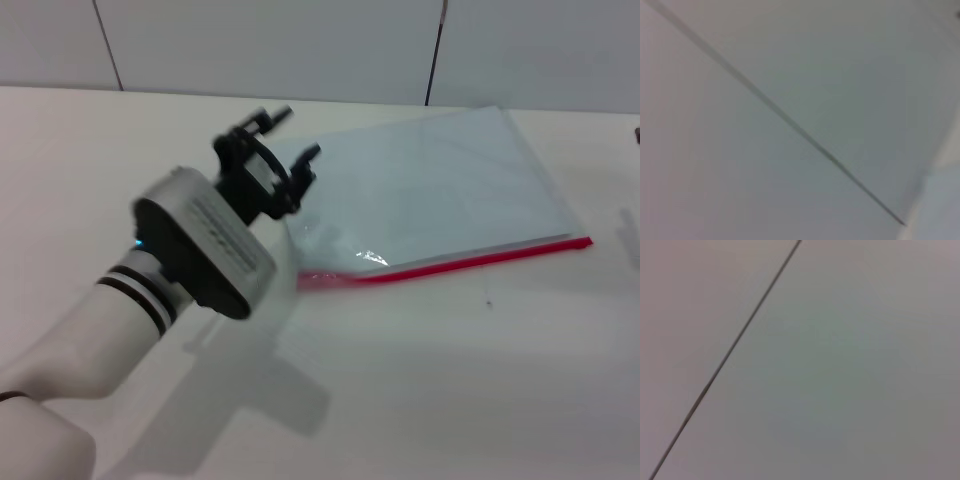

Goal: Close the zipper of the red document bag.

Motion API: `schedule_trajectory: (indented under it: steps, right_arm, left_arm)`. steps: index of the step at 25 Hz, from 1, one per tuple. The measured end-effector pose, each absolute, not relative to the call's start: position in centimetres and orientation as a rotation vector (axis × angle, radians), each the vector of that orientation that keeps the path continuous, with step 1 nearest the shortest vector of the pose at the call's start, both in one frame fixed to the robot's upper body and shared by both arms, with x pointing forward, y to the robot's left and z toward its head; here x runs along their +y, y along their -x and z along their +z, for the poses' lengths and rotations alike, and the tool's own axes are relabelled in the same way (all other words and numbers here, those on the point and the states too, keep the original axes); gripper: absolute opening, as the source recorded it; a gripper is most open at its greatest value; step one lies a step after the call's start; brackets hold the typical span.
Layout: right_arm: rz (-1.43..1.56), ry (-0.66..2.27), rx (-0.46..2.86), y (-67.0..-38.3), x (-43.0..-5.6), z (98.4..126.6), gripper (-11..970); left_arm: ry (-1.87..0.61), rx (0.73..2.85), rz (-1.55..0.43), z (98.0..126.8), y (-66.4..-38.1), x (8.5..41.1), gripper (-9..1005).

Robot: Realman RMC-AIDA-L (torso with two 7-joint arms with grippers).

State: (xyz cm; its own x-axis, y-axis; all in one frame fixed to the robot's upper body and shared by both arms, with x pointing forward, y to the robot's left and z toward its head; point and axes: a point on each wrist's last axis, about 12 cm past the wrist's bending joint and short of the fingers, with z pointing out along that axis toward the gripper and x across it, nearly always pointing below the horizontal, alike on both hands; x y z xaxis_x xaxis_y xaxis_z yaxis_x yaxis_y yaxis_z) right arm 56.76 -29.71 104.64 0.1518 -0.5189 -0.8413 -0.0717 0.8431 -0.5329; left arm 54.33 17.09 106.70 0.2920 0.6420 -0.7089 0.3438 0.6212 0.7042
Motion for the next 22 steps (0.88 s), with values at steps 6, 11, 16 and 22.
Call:
schedule_trajectory:
  steps: [6,11,16,22]
  right_arm:
    - [-0.302,0.384,1.345,-56.3,-28.9,105.3,727]
    - [-0.226,0.272,1.297,-55.7,-28.0,105.8,753]
    - [-0.068,0.182,1.282,-55.3,-27.6,106.0,746]
    - [0.015,0.186,1.252,-54.8,-27.2,106.2,741]
  left_arm:
    - [-0.721,1.278,0.207,107.5,-54.5,18.9,568]
    - [-0.527,1.246,0.162,108.0,-54.5,20.7,650]
    - [-0.375,1.264,0.133,108.1,-54.8,22.3,662]
    - [-0.222,1.261,0.023,108.0,-54.9,24.1,662]
